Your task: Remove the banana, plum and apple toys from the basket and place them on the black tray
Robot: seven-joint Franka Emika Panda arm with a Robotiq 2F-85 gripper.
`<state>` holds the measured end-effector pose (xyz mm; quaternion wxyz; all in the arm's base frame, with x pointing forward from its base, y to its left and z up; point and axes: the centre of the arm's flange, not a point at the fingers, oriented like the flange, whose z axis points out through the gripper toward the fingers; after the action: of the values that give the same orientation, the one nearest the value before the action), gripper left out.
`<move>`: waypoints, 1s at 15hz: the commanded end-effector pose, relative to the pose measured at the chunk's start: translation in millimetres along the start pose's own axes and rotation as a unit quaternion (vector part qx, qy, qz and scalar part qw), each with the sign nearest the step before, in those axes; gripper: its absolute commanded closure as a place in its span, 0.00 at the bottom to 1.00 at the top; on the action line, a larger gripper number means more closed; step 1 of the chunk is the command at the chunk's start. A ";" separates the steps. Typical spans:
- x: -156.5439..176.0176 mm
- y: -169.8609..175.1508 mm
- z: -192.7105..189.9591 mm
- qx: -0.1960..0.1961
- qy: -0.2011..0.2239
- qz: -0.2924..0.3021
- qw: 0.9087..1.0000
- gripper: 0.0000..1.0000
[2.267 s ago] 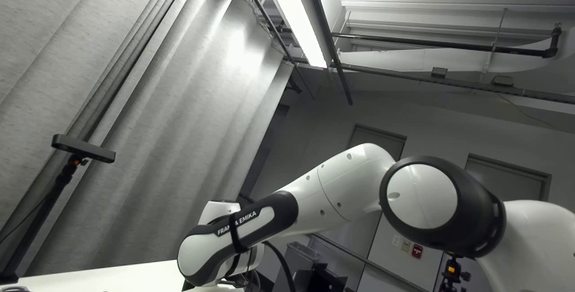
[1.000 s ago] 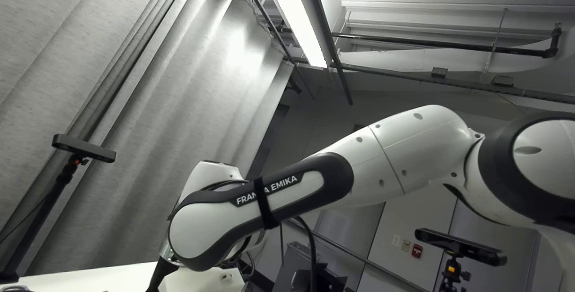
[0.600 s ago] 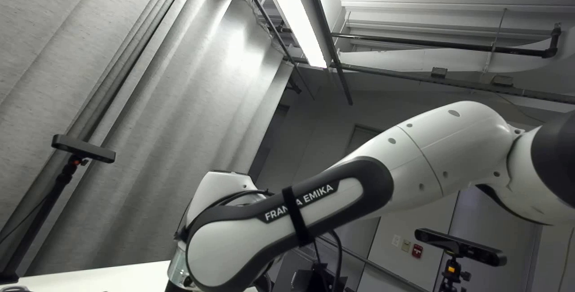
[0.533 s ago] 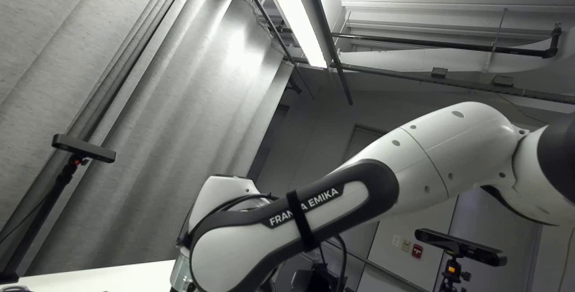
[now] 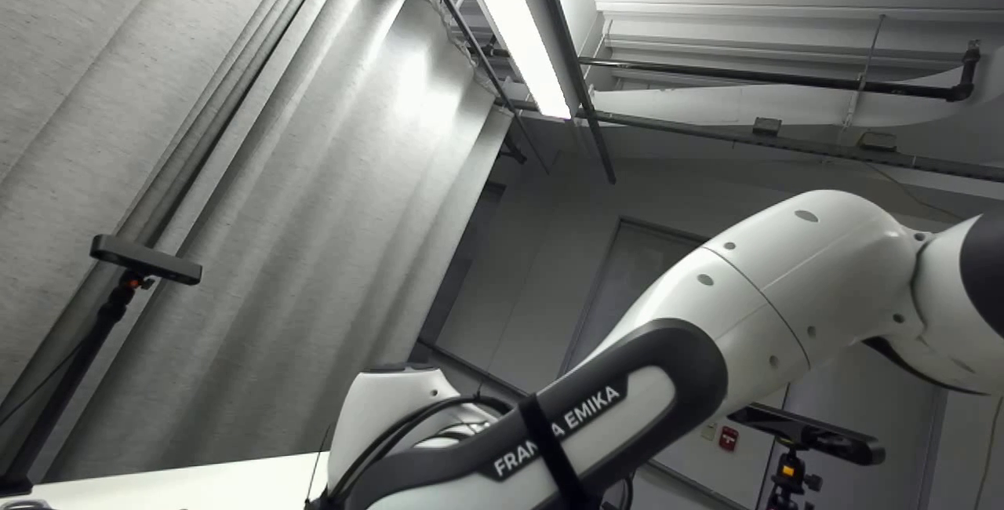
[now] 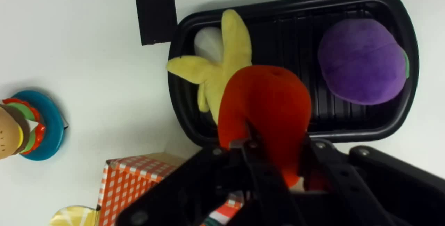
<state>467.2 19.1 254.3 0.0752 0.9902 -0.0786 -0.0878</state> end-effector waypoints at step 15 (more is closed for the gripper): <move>5.4 -4.3 5.9 -0.012 -0.041 -0.026 0.999 0.00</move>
<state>469.1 25.1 235.7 0.0832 0.9865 -0.0585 -0.1286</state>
